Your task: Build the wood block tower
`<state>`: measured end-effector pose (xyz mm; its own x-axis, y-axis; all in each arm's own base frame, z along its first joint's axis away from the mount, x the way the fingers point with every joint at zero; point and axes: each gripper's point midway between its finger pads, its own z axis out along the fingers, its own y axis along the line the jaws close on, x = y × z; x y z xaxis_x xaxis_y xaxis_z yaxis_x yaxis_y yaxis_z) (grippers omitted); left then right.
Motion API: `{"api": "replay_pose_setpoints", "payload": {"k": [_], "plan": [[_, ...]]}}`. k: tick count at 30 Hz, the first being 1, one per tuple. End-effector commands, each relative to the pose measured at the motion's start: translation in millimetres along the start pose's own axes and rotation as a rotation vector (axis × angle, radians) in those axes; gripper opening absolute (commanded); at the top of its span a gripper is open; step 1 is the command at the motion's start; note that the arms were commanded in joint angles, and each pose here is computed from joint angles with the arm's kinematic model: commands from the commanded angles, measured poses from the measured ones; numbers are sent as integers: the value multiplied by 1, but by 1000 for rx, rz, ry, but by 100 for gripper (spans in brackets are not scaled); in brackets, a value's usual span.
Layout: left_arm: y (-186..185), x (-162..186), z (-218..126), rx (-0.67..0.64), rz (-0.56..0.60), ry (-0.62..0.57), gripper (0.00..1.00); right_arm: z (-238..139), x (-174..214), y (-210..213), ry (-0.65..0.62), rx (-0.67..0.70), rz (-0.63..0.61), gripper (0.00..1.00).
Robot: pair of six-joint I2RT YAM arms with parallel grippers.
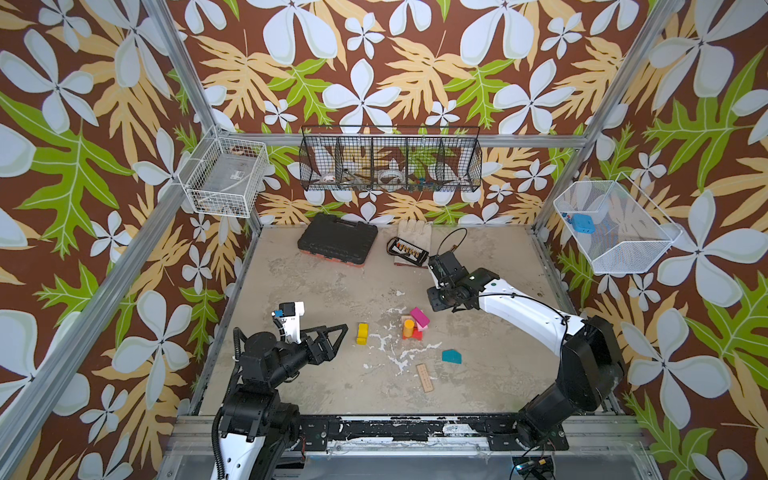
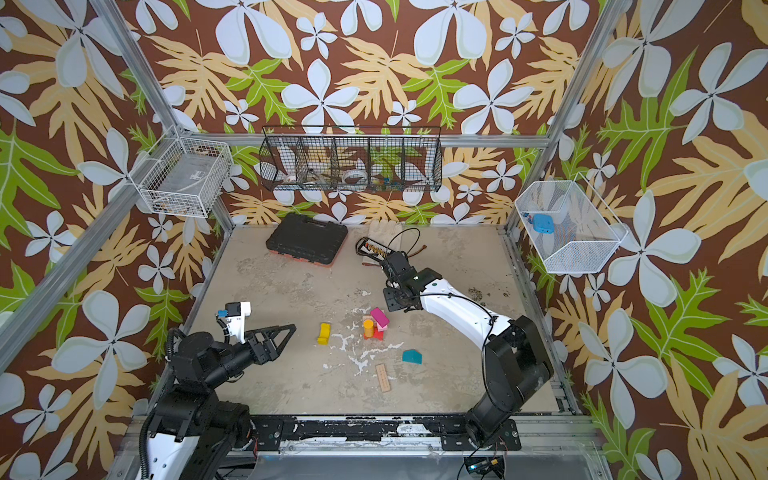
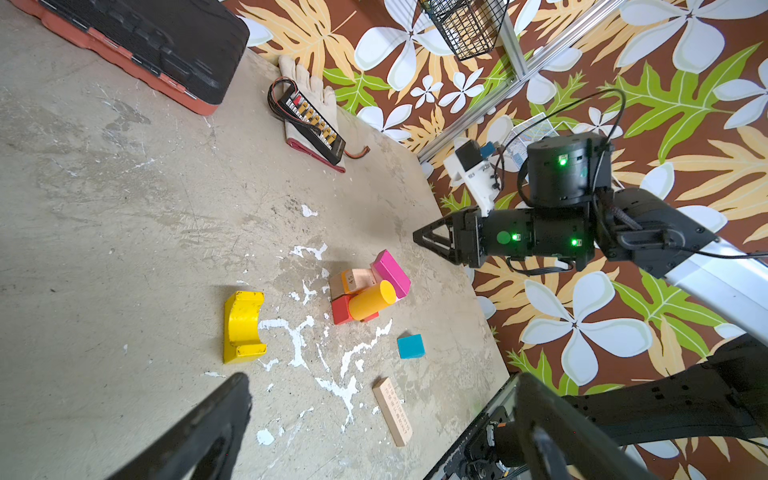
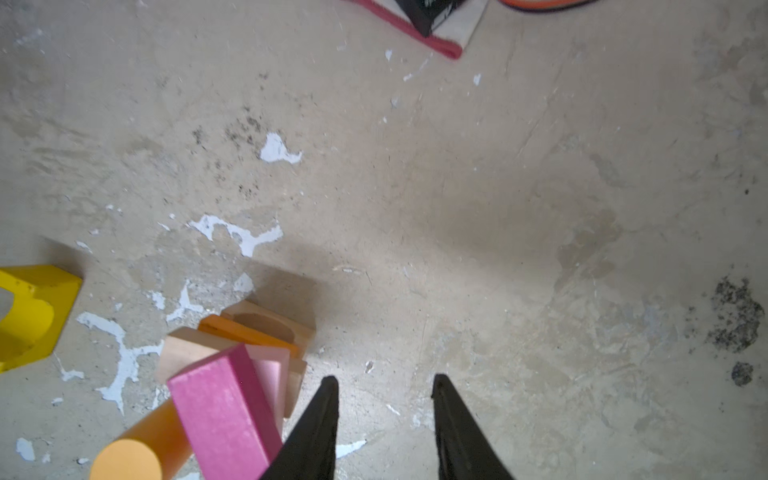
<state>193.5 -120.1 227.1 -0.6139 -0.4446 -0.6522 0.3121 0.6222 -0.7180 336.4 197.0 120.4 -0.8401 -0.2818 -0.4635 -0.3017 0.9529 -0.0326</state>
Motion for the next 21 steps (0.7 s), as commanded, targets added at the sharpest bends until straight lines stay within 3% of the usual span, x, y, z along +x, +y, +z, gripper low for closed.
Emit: {"api": "replay_pose_setpoints", "payload": {"k": [1, 21], "plan": [[-4, -5, 0, 18, 11, -20, 100, 5, 5, 8, -5, -52, -17, 38], [-4, -5, 0, 15, 6, -20, 100, 28, 15, 34, 60, -163, -43, 37]]}}
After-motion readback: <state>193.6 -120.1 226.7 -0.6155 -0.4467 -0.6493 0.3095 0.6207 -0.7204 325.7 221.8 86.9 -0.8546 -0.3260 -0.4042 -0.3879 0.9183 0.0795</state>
